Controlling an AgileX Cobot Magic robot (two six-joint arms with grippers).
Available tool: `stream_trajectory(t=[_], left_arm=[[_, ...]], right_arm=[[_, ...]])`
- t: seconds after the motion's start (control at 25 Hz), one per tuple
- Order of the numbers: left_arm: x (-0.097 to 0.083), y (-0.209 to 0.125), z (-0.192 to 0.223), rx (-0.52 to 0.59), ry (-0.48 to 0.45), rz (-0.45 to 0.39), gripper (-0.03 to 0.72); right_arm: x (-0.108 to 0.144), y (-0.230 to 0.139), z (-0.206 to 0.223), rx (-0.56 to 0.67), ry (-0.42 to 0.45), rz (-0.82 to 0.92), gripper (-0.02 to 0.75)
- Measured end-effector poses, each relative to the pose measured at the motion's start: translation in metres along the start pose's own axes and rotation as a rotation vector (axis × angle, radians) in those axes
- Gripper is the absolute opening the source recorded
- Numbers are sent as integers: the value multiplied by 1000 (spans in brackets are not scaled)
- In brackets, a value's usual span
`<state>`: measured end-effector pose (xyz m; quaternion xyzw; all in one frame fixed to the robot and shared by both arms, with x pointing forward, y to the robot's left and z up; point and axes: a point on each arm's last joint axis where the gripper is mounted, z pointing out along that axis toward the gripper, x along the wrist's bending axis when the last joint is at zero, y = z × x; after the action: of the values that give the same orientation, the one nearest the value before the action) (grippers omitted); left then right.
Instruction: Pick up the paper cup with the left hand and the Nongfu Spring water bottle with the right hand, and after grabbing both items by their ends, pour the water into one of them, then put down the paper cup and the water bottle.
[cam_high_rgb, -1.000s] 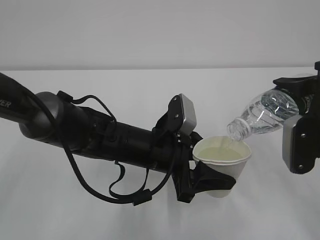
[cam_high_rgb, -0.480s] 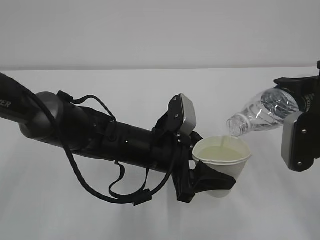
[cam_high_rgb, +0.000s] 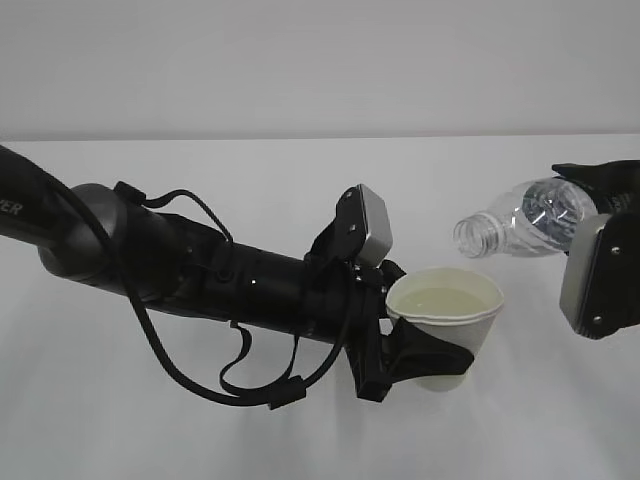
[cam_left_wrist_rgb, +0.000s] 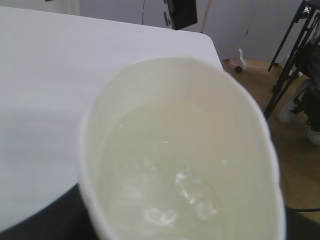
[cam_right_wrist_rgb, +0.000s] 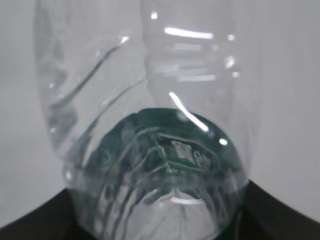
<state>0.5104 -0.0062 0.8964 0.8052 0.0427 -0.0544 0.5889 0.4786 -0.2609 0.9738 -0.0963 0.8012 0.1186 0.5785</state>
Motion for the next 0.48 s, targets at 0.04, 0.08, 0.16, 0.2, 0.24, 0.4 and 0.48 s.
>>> stream_trajectory(t=[0.04, 0.08, 0.16, 0.2, 0.24, 0.4, 0.48], left_arm=[[0, 0, 0, 0, 0, 0, 426], [0, 0, 0, 0, 0, 0, 426], [0, 0, 0, -1, -1, 0, 426], [0, 0, 0, -2, -2, 0, 426], [0, 0, 0, -2, -2, 0, 426], [0, 0, 0, -3, 0, -1, 426], [0, 0, 0, -5, 0, -2, 426]], right_arm=[[0, 0, 0, -1, -4, 18, 436], [-1, 0, 0, -2, -6, 32, 436], [-2, 1, 0, -8, -18, 59, 436], [-2, 1, 0, -10, -23, 64, 436], [-2, 1, 0, -10, -25, 72, 436], [-1, 1, -1, -13, -26, 108, 436], [-2, 1, -1, -14, -28, 121, 436]])
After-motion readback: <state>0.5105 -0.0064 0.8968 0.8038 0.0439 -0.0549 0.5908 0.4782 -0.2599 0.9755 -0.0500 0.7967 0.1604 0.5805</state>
